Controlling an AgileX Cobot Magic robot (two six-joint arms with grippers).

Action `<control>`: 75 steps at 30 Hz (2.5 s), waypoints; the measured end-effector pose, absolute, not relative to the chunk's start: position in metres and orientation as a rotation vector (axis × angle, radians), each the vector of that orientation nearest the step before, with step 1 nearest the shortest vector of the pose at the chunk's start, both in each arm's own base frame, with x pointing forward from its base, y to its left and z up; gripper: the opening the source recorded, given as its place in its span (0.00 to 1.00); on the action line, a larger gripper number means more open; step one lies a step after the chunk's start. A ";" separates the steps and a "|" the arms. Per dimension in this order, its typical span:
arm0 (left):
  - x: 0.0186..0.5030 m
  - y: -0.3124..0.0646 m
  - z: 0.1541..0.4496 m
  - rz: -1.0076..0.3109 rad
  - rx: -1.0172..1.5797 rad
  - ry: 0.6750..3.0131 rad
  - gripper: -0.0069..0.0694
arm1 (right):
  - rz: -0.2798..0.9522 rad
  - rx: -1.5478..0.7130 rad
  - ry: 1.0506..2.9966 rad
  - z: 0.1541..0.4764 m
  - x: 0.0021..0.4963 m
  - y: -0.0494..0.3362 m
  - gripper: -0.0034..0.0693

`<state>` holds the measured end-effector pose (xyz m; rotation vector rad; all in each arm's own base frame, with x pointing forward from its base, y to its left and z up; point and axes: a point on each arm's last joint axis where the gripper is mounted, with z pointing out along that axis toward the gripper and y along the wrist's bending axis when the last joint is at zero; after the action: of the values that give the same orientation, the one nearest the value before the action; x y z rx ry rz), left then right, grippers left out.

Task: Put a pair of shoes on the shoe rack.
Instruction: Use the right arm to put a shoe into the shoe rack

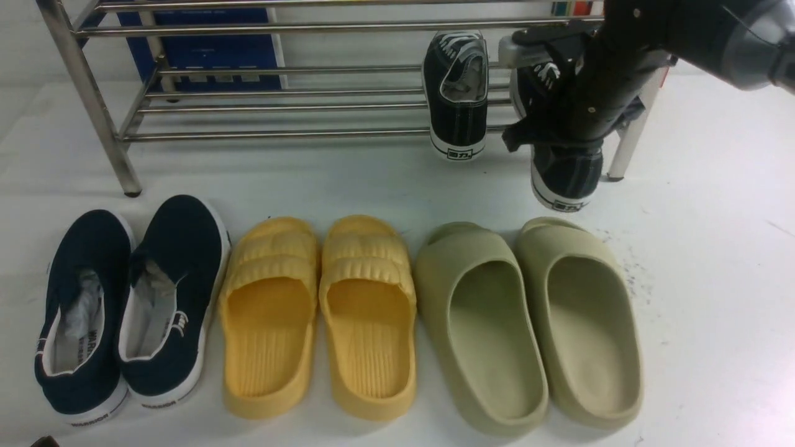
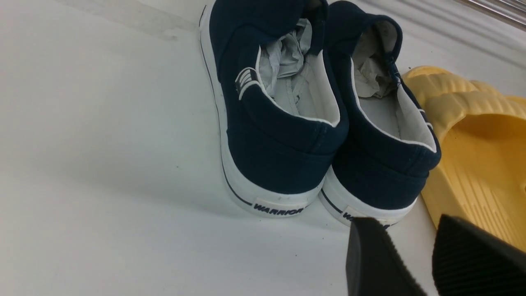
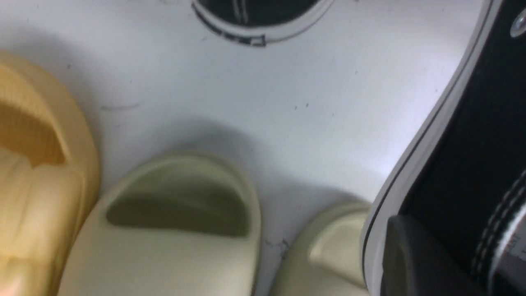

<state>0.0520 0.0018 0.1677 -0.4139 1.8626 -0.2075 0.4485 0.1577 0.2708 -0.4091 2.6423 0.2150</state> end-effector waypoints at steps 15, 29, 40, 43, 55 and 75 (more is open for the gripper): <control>0.052 0.002 0.168 -0.208 -0.414 1.863 0.40 | 0.250 -0.389 2.554 0.264 0.483 0.159 0.10; 0.052 0.002 0.168 -0.208 -0.414 1.863 0.40 | 0.239 -0.427 2.493 0.264 0.488 0.160 0.11; 0.052 0.002 0.168 -0.208 -0.414 1.863 0.40 | 0.223 -0.422 2.434 0.268 0.492 0.160 0.13; 0.052 0.002 0.168 -0.208 -0.414 1.863 0.40 | 0.219 -0.424 2.439 0.267 0.493 0.160 0.15; 0.052 0.002 0.168 -0.208 -0.414 1.863 0.40 | 0.211 -0.421 2.401 0.270 0.496 0.160 0.41; 0.052 0.002 0.168 -0.208 -0.414 1.863 0.40 | 0.379 -0.480 2.496 0.350 0.453 0.160 0.36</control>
<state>0.0520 0.0018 0.1677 -0.4139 1.8626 -0.2075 0.4527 0.1602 0.3499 -0.4802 2.4964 0.3794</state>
